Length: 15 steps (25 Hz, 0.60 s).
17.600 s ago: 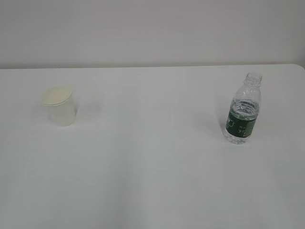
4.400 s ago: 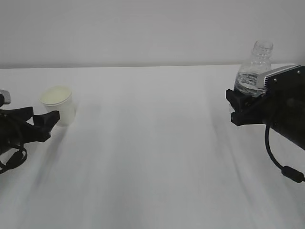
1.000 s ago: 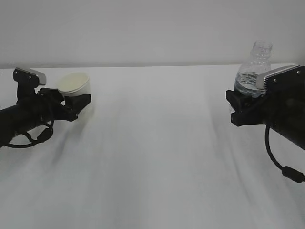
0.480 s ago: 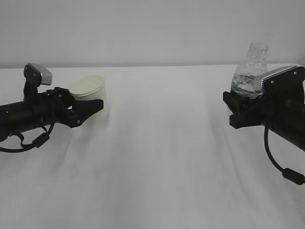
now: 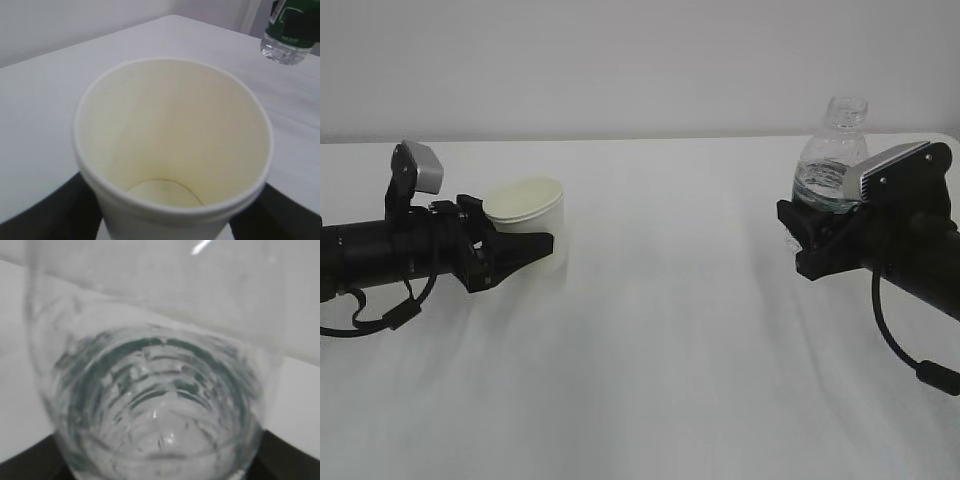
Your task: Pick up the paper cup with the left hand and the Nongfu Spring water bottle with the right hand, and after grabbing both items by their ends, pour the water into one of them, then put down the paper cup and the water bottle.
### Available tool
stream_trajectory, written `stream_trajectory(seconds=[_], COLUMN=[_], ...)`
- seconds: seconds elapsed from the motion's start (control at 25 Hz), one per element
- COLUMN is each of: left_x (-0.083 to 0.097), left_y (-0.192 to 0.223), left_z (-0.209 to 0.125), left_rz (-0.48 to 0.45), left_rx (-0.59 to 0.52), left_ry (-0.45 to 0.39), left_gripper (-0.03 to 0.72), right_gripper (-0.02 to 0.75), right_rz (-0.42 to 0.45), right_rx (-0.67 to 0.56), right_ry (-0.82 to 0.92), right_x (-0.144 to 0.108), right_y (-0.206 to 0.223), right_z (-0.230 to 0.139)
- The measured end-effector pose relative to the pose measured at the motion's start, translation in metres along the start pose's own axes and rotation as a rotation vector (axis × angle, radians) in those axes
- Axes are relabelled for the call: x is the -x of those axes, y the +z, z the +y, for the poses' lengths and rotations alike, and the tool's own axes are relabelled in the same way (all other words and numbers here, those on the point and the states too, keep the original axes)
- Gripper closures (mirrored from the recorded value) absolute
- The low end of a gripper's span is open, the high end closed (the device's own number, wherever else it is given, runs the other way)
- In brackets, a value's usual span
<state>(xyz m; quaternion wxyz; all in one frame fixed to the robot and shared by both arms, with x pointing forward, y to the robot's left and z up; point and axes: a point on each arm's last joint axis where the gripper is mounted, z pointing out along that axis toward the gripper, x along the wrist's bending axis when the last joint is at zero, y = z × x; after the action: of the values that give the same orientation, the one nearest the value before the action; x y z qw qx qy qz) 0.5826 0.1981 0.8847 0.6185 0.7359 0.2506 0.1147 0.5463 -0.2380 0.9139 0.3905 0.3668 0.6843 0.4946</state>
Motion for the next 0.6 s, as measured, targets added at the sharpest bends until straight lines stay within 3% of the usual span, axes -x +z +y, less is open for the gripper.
stream_trajectory(seconds=[0.6], left_x=[0.056], left_y=[0.041], left_z=[0.000], left_rz=[-0.213], left_rx=[-0.039], left_ry=[0.055], left_gripper=[0.176], right_gripper=[0.274], right_rz=[0.129], right_rx=[-0.056], right_ry=[-0.085], right_x=[-0.011], right_y=[-0.001], right_z=[-0.006])
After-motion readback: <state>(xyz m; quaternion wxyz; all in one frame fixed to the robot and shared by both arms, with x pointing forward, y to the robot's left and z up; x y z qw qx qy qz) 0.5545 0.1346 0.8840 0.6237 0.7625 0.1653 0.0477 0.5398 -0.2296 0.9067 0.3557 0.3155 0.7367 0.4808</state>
